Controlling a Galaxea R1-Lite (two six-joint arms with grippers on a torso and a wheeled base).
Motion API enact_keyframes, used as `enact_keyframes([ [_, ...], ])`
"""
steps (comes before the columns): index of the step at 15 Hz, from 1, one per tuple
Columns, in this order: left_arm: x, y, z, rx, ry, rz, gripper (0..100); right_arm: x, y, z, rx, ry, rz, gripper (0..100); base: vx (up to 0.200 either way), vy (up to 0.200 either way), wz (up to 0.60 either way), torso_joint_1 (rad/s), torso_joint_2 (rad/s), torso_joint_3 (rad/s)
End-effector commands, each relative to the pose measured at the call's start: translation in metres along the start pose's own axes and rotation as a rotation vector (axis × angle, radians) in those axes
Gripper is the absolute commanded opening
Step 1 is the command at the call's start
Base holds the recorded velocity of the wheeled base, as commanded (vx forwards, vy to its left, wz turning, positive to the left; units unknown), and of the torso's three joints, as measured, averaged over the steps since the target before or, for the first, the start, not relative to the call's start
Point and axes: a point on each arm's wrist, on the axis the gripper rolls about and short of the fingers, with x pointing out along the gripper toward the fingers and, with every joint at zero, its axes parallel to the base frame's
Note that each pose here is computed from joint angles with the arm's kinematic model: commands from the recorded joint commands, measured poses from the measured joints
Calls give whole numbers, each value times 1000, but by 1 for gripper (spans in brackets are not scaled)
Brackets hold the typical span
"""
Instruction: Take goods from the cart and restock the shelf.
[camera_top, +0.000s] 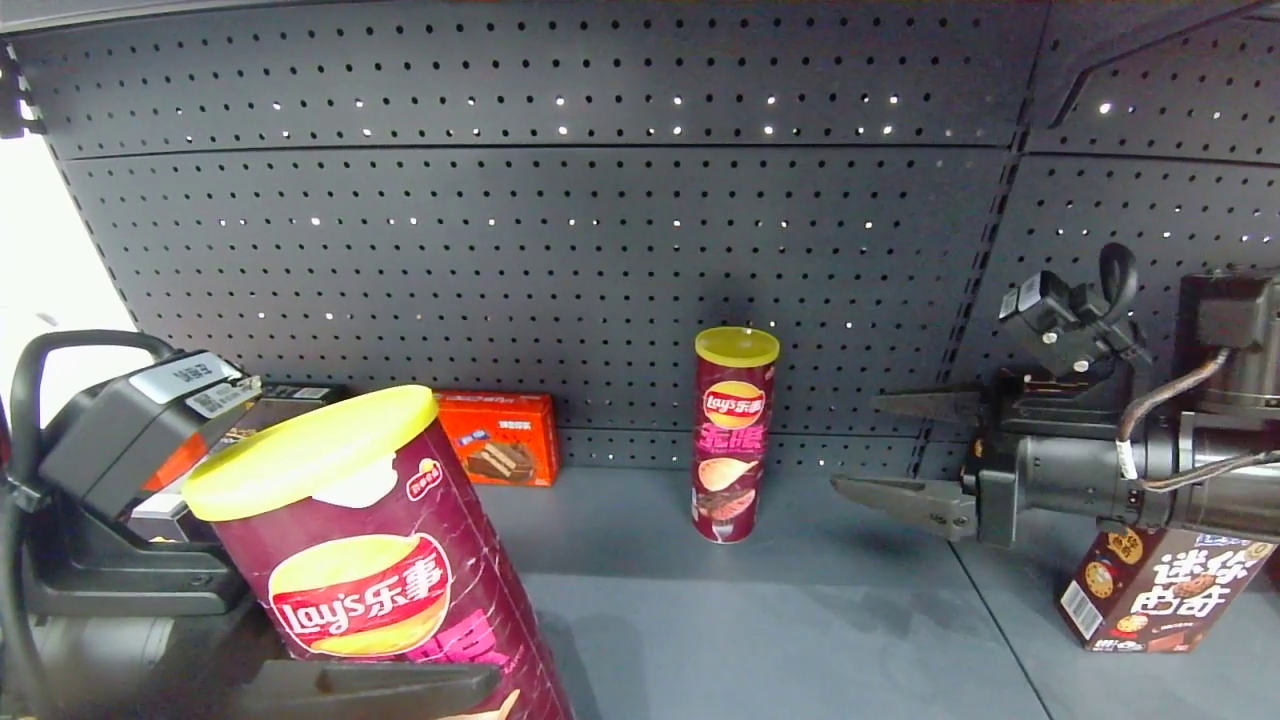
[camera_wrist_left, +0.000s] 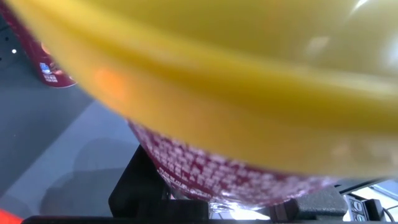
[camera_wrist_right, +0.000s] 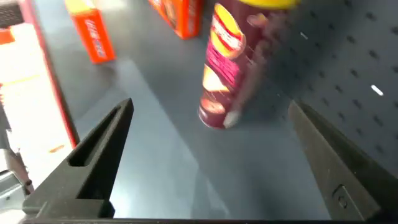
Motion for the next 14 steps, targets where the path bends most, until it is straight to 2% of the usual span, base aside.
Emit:
enact_keyframes([
  [1, 0, 0, -1, -3, 2, 0, 0, 12, -10, -10, 15, 6, 34, 100, 0, 0, 0, 0, 0, 0],
  [4, 0, 1, -1, -7, 3, 2, 0, 23, -17, -13, -1, -40, 110, 100, 0, 0, 0, 0, 0, 0],
  [14, -1, -2, -5, -11, 6, -1, 0, 65, -49, -21, 17, -35, 155, 100, 0, 0, 0, 0, 0, 0],
])
